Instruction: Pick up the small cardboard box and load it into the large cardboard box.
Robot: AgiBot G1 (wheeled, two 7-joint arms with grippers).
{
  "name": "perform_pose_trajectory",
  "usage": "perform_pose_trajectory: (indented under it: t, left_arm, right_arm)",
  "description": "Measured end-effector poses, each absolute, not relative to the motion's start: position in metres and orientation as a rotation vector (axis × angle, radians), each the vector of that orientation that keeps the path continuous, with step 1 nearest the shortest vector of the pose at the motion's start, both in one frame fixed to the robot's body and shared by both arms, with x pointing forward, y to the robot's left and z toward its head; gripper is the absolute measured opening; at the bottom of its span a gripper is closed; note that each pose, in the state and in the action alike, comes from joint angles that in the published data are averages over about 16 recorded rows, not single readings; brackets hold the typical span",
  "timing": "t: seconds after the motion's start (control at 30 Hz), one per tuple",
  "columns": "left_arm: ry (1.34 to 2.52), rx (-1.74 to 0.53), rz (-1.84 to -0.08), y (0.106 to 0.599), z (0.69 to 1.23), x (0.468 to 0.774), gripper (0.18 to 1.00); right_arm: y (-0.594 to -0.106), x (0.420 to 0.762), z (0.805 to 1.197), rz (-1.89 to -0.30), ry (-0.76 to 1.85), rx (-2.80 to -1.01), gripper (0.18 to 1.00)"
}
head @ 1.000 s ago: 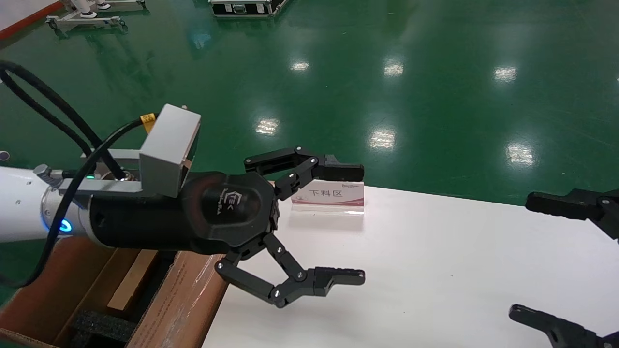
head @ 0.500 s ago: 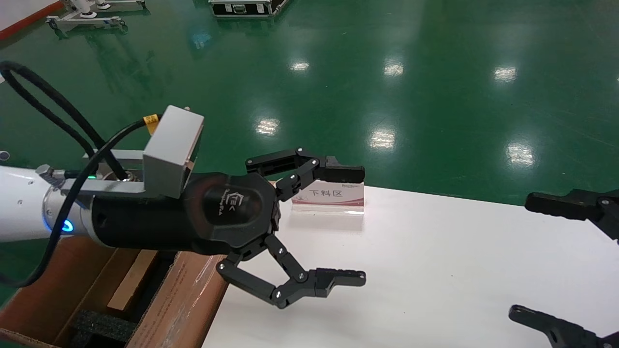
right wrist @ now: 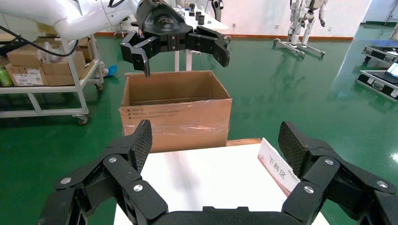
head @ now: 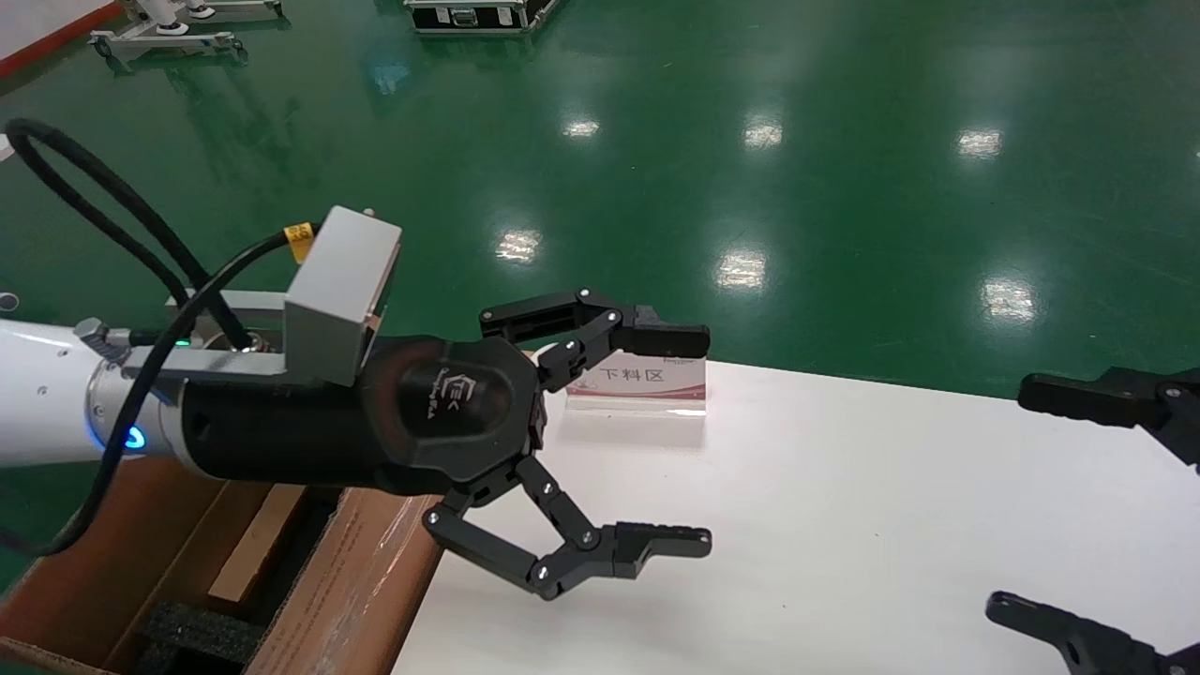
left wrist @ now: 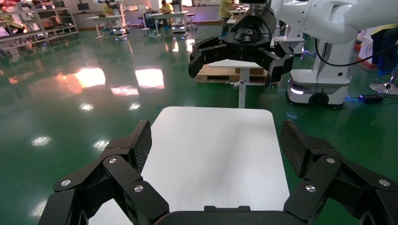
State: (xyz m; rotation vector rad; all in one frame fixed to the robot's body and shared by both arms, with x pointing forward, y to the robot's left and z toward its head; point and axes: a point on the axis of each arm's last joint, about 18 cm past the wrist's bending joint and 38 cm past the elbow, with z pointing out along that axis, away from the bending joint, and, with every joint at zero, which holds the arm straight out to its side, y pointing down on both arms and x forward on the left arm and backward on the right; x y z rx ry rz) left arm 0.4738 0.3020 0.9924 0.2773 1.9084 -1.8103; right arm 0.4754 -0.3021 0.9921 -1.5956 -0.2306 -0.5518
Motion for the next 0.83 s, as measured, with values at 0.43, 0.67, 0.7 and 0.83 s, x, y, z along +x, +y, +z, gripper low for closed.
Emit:
perform_pose_trajectory:
  t: [0.43, 0.67, 0.7, 0.83]
  left_arm:
    - [1.917, 0.278, -1.804, 0.301, 0.9922, 0.4745, 1.001]
    - [1.921, 0.278, -1.802, 0.3005, 0.9922, 0.4749, 1.001]
    - [1.921, 0.278, -1.801, 0.3004, 0.9922, 0.4749, 1.001]
    - [1.922, 0.278, -1.801, 0.3003, 0.9921, 0.475, 1.001]
  right_arm:
    - [-0.3021, 0.4754, 0.9921, -0.552, -0.231, -1.596, 1.001]
    - [-0.3021, 0.4754, 0.9921, -0.552, -0.231, -1.596, 1.001]
    - [-0.3021, 0.4754, 0.9921, -0.552, -0.231, -1.596, 1.001]
    - [-0.3021, 0.4754, 0.9921, -0.552, -0.231, -1.596, 1.001]
